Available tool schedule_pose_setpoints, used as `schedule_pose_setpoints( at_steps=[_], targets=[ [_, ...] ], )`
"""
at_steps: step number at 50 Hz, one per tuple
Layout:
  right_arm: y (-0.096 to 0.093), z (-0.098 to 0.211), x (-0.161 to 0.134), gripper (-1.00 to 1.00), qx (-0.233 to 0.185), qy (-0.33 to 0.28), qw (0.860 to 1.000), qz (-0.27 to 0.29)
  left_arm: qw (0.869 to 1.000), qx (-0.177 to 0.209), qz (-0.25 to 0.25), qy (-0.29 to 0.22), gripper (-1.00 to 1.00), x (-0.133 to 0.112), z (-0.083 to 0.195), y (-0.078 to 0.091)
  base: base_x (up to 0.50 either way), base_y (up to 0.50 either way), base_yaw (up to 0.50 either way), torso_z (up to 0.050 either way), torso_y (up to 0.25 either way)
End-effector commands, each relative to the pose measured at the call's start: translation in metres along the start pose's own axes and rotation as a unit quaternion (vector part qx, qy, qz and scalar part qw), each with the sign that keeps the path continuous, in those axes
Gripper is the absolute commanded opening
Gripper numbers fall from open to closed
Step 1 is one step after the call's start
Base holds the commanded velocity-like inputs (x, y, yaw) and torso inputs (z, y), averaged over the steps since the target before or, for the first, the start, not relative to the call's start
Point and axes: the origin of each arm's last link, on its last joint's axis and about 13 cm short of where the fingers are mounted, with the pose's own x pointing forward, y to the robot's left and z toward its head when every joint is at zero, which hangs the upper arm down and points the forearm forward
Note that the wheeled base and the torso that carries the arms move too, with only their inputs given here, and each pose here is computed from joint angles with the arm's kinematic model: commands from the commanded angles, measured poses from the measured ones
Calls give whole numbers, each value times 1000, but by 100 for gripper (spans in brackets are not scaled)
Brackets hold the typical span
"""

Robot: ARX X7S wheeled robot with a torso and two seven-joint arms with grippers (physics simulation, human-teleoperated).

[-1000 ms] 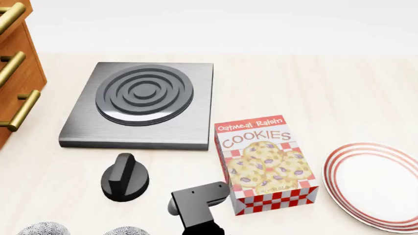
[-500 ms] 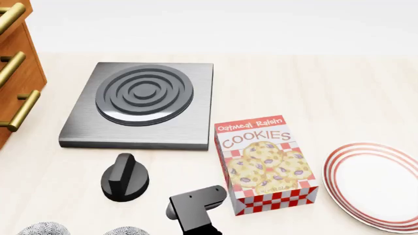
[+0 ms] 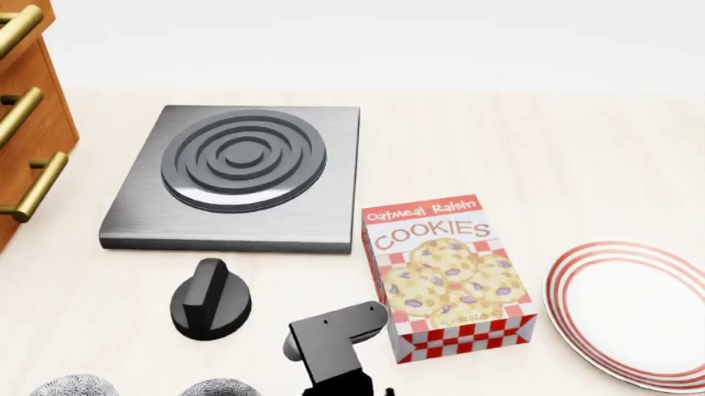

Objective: Pick the akita bowl from table center and place it on the plate.

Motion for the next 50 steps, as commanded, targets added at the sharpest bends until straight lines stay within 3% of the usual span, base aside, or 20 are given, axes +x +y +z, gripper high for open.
schedule_pose_setpoints(
  at_steps=[1, 11, 23, 26, 33, 39, 40, 45, 50],
  targets=[
    [-10, 23, -29, -100, 5, -88, 995, -50, 1000, -2, 0, -1, 100, 0, 1, -1, 0, 0, 0, 0, 0],
    [-4, 45, -78, -100, -10, -188, 978, -84, 1000, 0, -5, 0, 100, -1, 0, -2, 0, 0, 0, 0, 0],
    [-4, 52, -136, -100, -10, -296, 945, -139, 1000, 2, -9, 3, 100, -1, -1, -3, 0, 0, 0, 0, 0],
    [-5, 54, -152, -100, -12, -326, 932, -160, 1000, 3, -12, 4, 100, -1, -1, -5, 0, 0, 0, 0, 0],
    [-8, 58, -192, -100, -28, -406, 886, -221, 1000, 2, -14, 5, 100, 0, -1, -6, 0, 0, 0, 0, 0],
    [-13, 60, -209, -100, -35, -441, 860, -254, 1000, 3, -14, 5, 100, 0, -1, -7, 0, 0, 0, 0, 0],
    [-16, 60, -213, -100, -39, -455, 850, -263, 1000, 3, -15, 6, 100, 0, -1, -7, 0, 0, 0, 0, 0],
    [-27, 57, -218, -100, -29, -490, 822, -288, 1000, 3, -16, 6, 100, 0, -1, -7, 0, 0, 0, 0, 0],
    [-39, 56, -223, -100, 2, -495, 810, -315, 1000, 3, -16, 7, 100, 0, -1, -7, 0, 0, 0, 0, 0]
  ],
)
